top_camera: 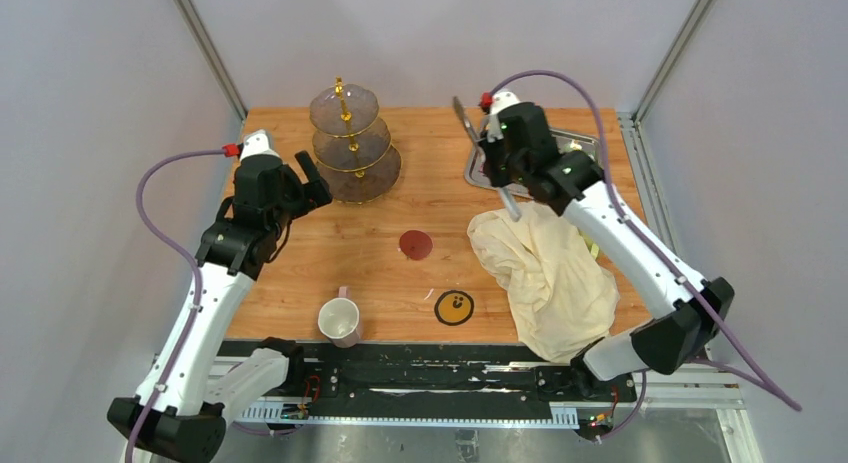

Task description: Serve the afternoon tea

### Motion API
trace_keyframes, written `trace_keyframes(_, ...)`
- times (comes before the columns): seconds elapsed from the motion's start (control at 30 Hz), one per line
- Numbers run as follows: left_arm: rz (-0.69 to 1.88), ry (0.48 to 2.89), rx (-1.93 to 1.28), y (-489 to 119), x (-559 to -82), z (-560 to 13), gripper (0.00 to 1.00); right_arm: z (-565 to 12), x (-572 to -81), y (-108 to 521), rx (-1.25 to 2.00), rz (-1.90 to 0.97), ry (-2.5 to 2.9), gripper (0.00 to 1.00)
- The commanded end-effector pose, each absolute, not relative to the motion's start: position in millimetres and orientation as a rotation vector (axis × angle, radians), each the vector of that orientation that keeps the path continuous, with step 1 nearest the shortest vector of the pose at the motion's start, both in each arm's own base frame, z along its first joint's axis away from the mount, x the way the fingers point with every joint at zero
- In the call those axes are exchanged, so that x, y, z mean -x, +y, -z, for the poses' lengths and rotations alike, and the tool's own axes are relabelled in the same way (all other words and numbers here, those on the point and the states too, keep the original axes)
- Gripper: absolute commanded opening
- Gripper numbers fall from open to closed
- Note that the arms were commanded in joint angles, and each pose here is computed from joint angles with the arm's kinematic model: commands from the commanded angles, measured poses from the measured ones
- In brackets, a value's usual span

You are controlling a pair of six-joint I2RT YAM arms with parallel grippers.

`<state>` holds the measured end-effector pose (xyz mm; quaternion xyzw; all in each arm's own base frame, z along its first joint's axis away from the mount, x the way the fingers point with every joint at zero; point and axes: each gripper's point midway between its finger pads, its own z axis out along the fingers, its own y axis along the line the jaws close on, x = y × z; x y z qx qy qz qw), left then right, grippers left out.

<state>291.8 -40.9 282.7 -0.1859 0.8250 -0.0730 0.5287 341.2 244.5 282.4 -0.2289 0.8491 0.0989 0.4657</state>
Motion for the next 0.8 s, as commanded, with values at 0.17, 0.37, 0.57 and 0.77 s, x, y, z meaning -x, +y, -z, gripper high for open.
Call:
trace_keyframes(0.17, 0.243, 2.024, 0.287, -66.8, -322.5, -279.2, 1.00, -251.5, -342.5, 127.6, 0.332, -0.162, 2.400, 0.00)
trace_keyframes(0.37, 0.246, 2.054, 0.210, -76.5, -341.3, -279.1, 1.00, -234.6, -351.7, 112.3, 0.266, -0.163, 2.511, 0.01)
trace_keyframes(0.57, 0.258, 2.068, 0.168, -82.9, -349.8, -273.5, 1.00, -213.2, -363.5, 117.3, 0.221, -0.196, 2.597, 0.08)
trace_keyframes(0.77, 0.221, 2.099, 0.145, -80.5, -352.2, -261.2, 1.00, -196.2, -373.3, 116.3, 0.146, -0.216, 2.651, 0.14)
